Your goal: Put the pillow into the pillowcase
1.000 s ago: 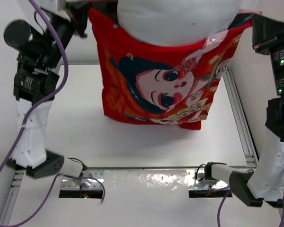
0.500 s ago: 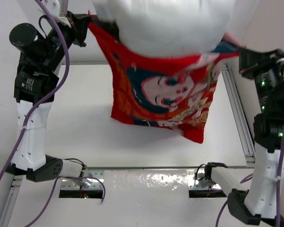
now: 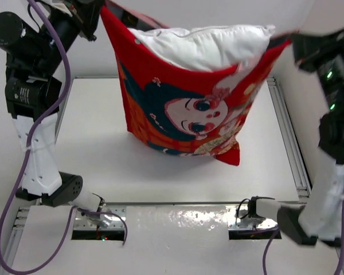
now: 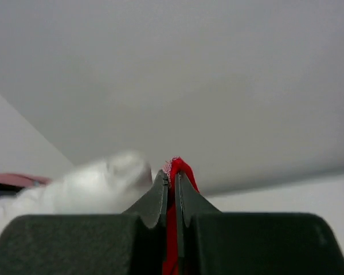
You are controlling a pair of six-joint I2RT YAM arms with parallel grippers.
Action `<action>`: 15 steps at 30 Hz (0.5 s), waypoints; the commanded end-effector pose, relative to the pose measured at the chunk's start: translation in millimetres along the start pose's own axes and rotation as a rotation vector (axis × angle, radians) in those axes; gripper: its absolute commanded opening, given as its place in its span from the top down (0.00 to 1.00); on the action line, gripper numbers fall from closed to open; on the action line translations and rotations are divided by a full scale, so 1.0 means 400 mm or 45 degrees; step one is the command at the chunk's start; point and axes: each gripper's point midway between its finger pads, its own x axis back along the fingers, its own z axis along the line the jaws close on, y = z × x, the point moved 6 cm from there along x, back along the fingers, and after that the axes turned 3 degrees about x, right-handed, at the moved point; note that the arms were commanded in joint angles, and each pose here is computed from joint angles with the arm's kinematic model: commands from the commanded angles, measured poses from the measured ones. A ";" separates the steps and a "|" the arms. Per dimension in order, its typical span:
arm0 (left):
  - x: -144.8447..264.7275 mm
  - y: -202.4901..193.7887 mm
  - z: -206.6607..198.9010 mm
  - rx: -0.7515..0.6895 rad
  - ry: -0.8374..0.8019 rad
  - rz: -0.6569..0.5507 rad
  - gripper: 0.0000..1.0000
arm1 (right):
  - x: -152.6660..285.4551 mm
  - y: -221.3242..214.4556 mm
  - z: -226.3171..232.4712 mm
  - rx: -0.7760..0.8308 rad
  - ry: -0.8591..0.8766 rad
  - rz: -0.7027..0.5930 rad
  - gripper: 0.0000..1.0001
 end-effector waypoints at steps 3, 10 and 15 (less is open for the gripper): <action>0.080 0.195 0.012 -0.157 0.045 -0.380 1.00 | 0.067 0.264 0.121 0.113 0.118 -0.469 1.00; 0.030 0.183 0.117 -0.267 0.280 -0.373 1.00 | 0.056 0.209 0.068 0.118 0.030 -0.439 1.00; 0.090 0.259 0.057 -0.308 0.106 -0.525 1.00 | 0.187 0.286 0.143 0.127 0.129 -0.610 1.00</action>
